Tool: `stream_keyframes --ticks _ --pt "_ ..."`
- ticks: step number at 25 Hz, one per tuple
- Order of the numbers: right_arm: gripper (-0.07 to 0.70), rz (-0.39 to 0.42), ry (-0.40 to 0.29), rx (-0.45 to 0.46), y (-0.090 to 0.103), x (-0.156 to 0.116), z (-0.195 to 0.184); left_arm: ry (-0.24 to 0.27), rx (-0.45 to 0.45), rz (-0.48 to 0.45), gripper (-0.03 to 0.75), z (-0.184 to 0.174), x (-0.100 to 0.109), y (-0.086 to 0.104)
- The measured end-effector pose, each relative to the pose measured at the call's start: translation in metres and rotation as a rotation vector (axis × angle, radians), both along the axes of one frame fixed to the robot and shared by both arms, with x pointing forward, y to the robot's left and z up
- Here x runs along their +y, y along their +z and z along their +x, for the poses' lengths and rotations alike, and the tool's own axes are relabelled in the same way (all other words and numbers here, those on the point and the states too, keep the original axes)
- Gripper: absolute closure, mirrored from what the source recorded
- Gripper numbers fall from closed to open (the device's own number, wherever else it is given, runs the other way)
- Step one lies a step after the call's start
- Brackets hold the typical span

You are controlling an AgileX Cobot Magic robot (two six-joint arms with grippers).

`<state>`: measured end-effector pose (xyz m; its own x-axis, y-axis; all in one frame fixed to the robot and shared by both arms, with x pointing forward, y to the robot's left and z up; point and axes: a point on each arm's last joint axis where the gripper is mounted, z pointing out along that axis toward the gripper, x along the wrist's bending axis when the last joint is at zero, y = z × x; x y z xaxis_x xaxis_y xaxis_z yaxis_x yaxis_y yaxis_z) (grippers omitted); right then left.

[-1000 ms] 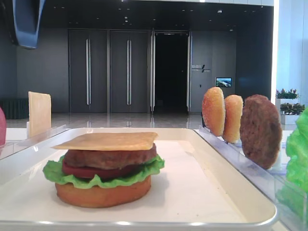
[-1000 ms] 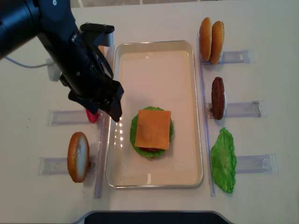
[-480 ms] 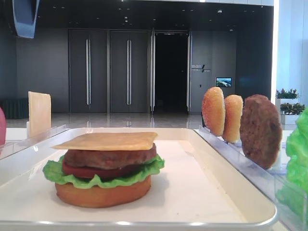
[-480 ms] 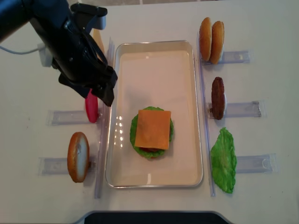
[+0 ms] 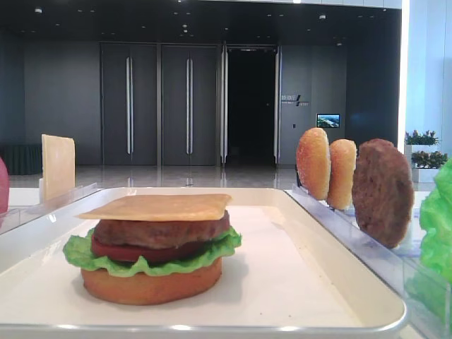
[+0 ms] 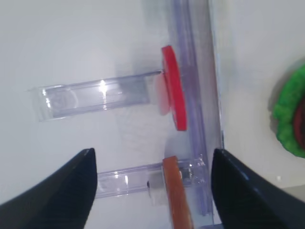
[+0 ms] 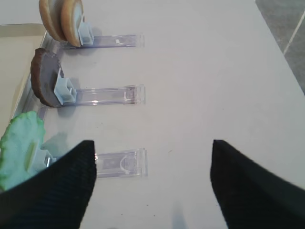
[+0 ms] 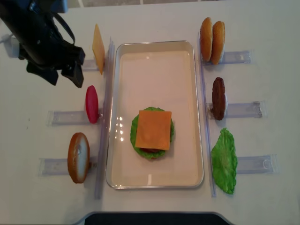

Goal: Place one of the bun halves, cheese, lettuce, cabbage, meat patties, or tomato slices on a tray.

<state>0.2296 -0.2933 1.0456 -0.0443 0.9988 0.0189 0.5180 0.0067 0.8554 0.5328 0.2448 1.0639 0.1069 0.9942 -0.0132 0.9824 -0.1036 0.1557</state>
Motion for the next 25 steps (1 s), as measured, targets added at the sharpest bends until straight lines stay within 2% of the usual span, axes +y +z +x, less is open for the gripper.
stream_keyframes --ticks 5,14,17,21,25 --pt "0.123 0.000 0.000 0.000 0.000 0.000 0.000 0.118 0.000 0.003 0.150 0.005 0.041 0.000" --pt "0.123 0.000 0.000 0.000 0.000 0.000 0.000 0.272 0.000 0.010 0.150 0.002 0.099 0.000" --pt "0.123 0.000 0.000 0.000 0.000 0.000 0.000 0.289 0.000 0.021 0.150 0.000 0.109 0.000" --pt "0.123 0.000 0.000 0.000 0.000 0.000 0.000 0.292 -0.007 0.024 0.150 -0.001 0.111 0.002" --pt "0.123 0.000 0.000 0.000 0.000 0.000 0.000 0.267 -0.058 -0.002 0.150 -0.017 0.105 0.017"
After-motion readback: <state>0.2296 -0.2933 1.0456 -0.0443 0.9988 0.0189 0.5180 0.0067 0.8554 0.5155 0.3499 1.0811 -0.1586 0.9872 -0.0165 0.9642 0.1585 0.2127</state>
